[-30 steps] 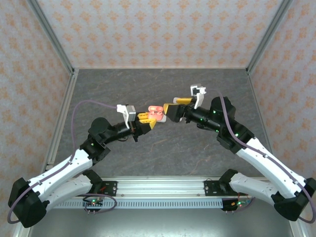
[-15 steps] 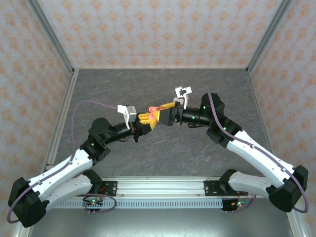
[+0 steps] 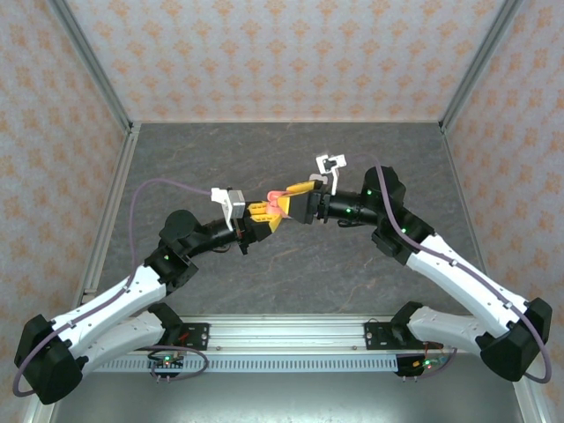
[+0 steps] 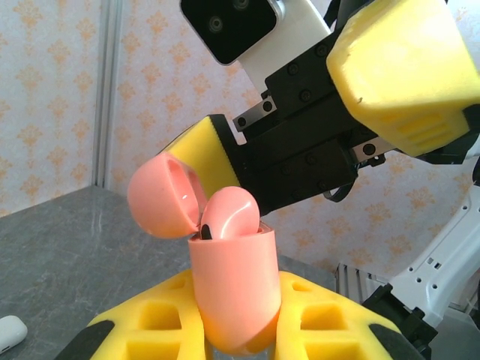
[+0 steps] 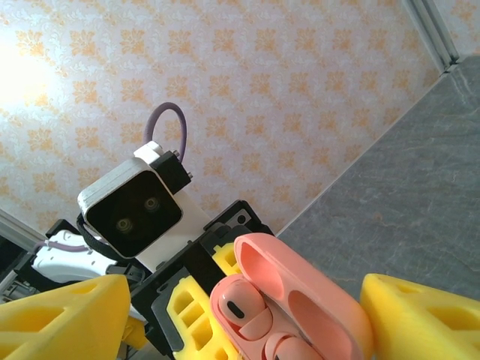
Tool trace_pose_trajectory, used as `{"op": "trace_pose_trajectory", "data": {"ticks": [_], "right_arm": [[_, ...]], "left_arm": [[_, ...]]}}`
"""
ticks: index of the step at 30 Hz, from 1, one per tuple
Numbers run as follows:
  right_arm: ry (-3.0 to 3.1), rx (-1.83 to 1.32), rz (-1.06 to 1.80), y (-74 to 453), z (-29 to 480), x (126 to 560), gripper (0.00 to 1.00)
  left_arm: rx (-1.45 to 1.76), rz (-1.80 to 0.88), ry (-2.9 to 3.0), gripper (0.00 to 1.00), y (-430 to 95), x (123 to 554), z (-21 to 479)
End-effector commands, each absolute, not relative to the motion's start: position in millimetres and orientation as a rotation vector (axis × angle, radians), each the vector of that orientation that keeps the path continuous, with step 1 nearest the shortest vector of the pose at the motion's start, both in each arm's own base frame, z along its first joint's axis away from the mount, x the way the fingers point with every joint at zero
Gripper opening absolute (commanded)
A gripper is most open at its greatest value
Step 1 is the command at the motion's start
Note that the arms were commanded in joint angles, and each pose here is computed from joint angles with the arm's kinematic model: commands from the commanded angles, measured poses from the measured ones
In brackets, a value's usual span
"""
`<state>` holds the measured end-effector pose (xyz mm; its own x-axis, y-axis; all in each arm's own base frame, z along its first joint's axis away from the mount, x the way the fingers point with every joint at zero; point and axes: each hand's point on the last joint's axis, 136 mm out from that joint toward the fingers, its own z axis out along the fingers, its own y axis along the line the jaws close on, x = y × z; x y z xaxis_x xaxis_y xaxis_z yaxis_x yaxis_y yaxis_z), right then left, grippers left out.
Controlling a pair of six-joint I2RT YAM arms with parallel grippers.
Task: Insert the wireless bluetooth earbuds into the charging case
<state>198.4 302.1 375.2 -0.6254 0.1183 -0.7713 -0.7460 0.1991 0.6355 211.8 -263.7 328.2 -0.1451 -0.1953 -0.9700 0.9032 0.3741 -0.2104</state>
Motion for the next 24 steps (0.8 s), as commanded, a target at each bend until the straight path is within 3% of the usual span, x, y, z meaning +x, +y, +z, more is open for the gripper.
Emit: {"op": "trace_pose_trajectory", "data": {"ticks": [1, 12, 20, 24], "right_arm": [[1.641, -0.689, 1.564, 297.1, 393.7, 172.3, 0.77], [1.760, -0.570, 1.409, 283.1, 368.5, 186.9, 0.81], [1.981, -0.238, 0.889, 229.7, 324.5, 245.1, 0.89], [2.081, -0.066, 0.658, 197.1, 284.9, 262.2, 0.99]], "left_arm": [[0.679, -1.075, 1.374, 0.00, -263.3, 218.3, 335.2], [0.668, -1.068, 1.401, 0.00, -264.1, 222.6, 331.4], [0.638, -0.964, 1.566, 0.00, -263.0, 245.1, 304.4], [0.592, -0.925, 1.664, 0.00, -263.2, 269.0, 285.8]]}}
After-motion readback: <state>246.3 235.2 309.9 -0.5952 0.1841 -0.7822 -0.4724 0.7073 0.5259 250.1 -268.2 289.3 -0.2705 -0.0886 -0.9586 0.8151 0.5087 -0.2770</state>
